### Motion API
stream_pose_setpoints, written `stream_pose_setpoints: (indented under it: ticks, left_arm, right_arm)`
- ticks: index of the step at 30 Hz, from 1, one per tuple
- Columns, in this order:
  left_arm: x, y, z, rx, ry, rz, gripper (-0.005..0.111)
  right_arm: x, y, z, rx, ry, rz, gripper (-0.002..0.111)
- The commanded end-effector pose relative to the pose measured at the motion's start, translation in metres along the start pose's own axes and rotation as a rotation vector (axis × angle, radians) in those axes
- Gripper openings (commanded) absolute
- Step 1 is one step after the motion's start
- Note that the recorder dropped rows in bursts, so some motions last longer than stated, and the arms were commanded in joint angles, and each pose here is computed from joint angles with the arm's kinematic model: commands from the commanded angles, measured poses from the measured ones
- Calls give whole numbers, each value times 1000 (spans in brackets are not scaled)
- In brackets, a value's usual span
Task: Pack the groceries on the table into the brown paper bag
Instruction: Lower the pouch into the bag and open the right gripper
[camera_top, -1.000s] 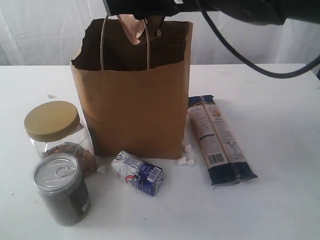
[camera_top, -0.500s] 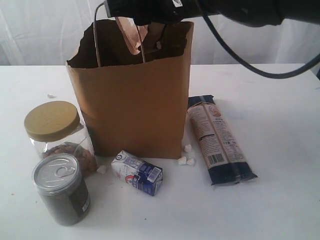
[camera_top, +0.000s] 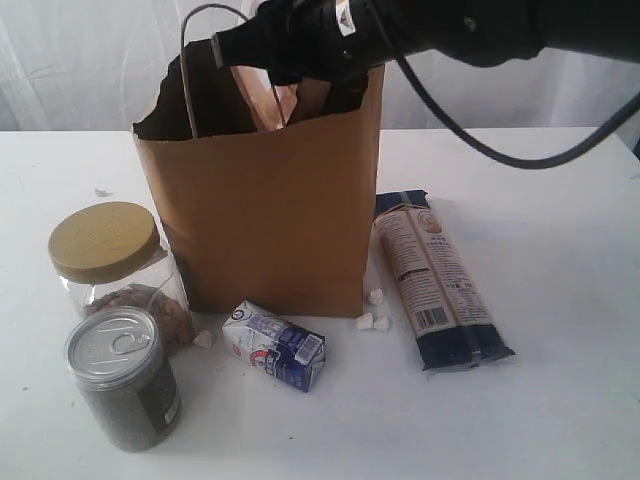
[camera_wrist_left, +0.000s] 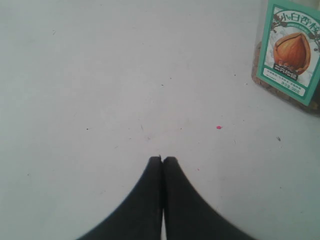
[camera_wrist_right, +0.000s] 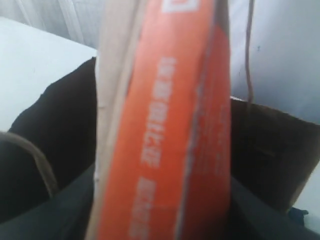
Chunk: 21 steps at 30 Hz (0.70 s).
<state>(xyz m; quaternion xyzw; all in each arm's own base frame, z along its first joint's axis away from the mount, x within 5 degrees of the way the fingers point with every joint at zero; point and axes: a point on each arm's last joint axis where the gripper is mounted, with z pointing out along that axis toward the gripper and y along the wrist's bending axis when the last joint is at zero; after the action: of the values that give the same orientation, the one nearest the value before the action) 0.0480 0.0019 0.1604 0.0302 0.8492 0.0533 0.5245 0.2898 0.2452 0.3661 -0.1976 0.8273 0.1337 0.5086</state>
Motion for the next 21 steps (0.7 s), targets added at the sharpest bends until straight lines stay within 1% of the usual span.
stream_pose_setpoints:
  ticks: [1,5,8,10,13,21]
  left_arm:
    - [3,-1,1,13,8,-8,0]
    - [3,-1,1,13,8,-8,0]
    - [3,-1,1,13,8,-8,0]
    - [3,-1,1,13,8,-8,0]
    - [3,-1,1,13,8,-8,0]
    - [3,-1,1,13,8,-8,0]
  right_arm:
    - [-2,2,5,-20,-20,-39,34]
    - [1,4,10,-26,-17,-68,35]
    - [3,5,14,-29,-14,-72,43]
    - [4,5,15,-28,-11,-75,52]
    - [4,5,17,-29,-9,-76,59]
    - [5,5,18,-28,-8,-79,60]
